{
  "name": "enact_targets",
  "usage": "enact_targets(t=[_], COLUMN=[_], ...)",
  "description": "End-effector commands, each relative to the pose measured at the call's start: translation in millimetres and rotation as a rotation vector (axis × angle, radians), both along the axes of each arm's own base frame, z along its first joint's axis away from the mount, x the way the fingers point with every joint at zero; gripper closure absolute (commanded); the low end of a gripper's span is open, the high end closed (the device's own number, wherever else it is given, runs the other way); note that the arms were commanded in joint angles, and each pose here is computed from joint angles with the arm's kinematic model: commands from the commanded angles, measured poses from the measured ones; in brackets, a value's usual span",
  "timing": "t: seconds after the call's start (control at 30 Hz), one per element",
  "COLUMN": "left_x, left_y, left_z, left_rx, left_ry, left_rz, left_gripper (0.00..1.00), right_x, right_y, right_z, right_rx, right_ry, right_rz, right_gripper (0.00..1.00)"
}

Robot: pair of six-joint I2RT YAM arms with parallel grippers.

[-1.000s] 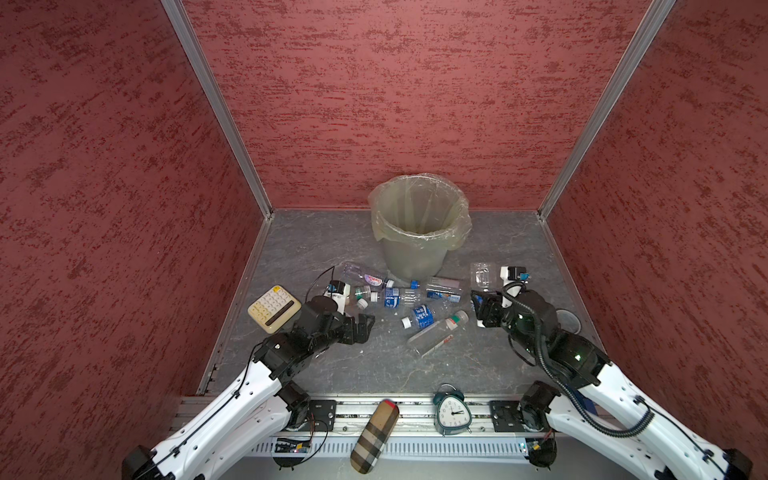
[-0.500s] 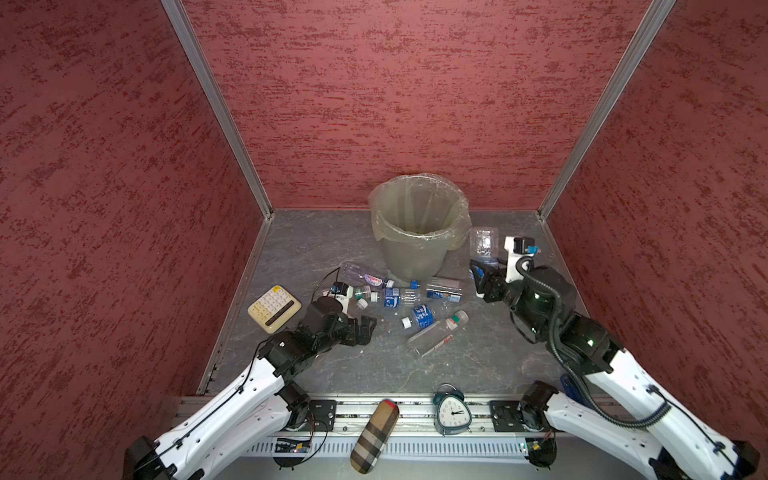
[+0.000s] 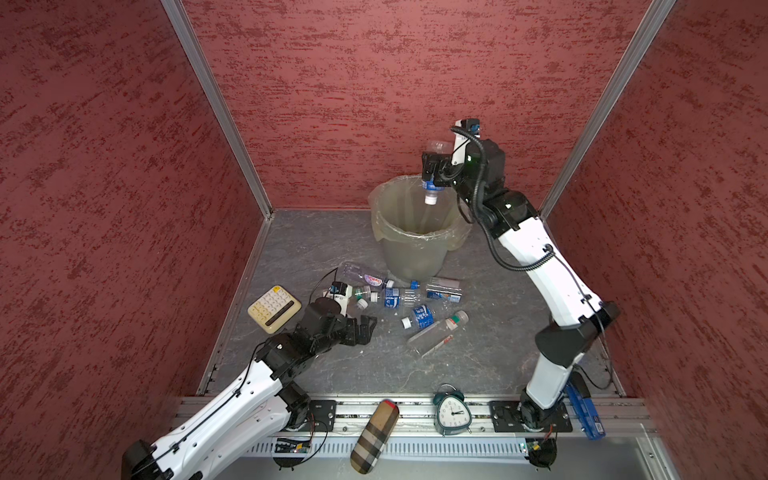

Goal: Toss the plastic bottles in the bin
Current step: 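Carry the blue-labelled bottle with the right gripper over the bin and release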

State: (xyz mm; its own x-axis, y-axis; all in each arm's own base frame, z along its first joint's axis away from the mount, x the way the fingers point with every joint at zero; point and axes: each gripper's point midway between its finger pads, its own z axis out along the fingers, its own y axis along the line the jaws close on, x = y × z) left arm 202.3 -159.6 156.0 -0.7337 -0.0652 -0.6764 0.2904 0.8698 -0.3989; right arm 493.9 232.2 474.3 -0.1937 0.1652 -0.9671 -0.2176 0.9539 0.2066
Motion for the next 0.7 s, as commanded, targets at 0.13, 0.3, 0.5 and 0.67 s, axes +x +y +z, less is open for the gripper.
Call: enact_targets(t=[0.13, 0.3, 0.5, 0.67], left_x=[-1, 4, 12, 18], left_y=[9, 12, 21, 31], left_z=[3, 0, -4, -9], left_rx=[0.005, 0.032, 0.09, 0.168], left_ry=[-0.018, -0.003, 0.013, 0.031], left_rz=[0.044, 0.071, 0.135, 0.181], left_gripper=[0.01, 0.01, 0.01, 0.0], right_x=[-35, -53, -80, -97], right_y=[-20, -30, -43, -51], right_z=[43, 31, 3, -29], right_rx=[0.008, 0.003, 0.018, 0.032], right_ry=[-0.039, -0.027, -0.024, 0.023], right_rz=[0.003, 0.009, 0.019, 0.02], right_gripper=[0.01, 0.01, 0.01, 0.01])
